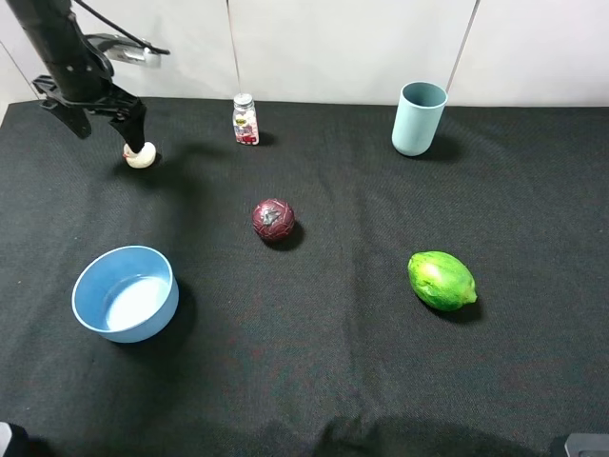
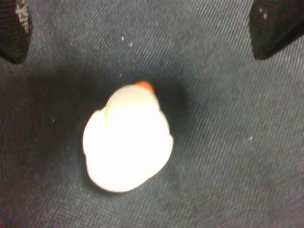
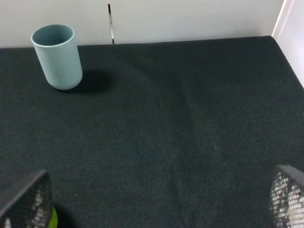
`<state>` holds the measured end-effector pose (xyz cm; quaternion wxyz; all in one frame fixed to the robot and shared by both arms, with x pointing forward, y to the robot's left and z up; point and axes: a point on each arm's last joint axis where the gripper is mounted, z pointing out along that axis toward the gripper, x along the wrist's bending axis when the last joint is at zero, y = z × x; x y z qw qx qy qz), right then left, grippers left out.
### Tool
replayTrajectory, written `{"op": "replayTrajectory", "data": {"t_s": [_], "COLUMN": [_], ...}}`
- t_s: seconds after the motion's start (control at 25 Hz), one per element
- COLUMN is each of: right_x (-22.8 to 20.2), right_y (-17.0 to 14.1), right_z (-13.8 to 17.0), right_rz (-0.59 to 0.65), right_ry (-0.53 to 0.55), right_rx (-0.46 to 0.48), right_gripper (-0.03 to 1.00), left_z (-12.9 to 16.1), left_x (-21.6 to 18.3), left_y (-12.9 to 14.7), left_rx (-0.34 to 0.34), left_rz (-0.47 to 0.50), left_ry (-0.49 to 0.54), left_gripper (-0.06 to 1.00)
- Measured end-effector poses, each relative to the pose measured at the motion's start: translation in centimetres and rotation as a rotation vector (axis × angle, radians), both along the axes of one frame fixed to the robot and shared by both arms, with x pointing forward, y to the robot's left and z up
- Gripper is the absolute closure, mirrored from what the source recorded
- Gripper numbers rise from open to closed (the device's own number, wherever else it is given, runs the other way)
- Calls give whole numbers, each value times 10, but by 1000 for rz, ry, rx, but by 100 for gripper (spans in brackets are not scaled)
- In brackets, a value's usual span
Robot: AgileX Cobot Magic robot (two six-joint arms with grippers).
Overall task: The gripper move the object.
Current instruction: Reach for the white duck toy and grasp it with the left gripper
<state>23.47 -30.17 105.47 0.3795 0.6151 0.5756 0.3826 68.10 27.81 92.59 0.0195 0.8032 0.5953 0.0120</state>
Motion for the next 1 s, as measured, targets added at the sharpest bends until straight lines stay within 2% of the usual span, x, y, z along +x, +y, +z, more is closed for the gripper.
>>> {"op": "replayTrajectory", "data": {"t_s": [0.32,0.76,1.0], "right_x": [0,0,0], "right_y": [0,0,0], "right_z": [0,0,0], "right_rz": [0,0,0], "right_ry": [0,0,0], "right_rx": [0,0,0], "right_gripper": [27,27,27], "left_z": [-22,-46,-54], "left_x": [6,12,13], "left_y": [-12,-16,-16], "left_rx": [16,42,42], "left_rz": [-63,-139,-144], "left_ry": [-3,-25,-19], "left_gripper": [-3,-2,3]}}
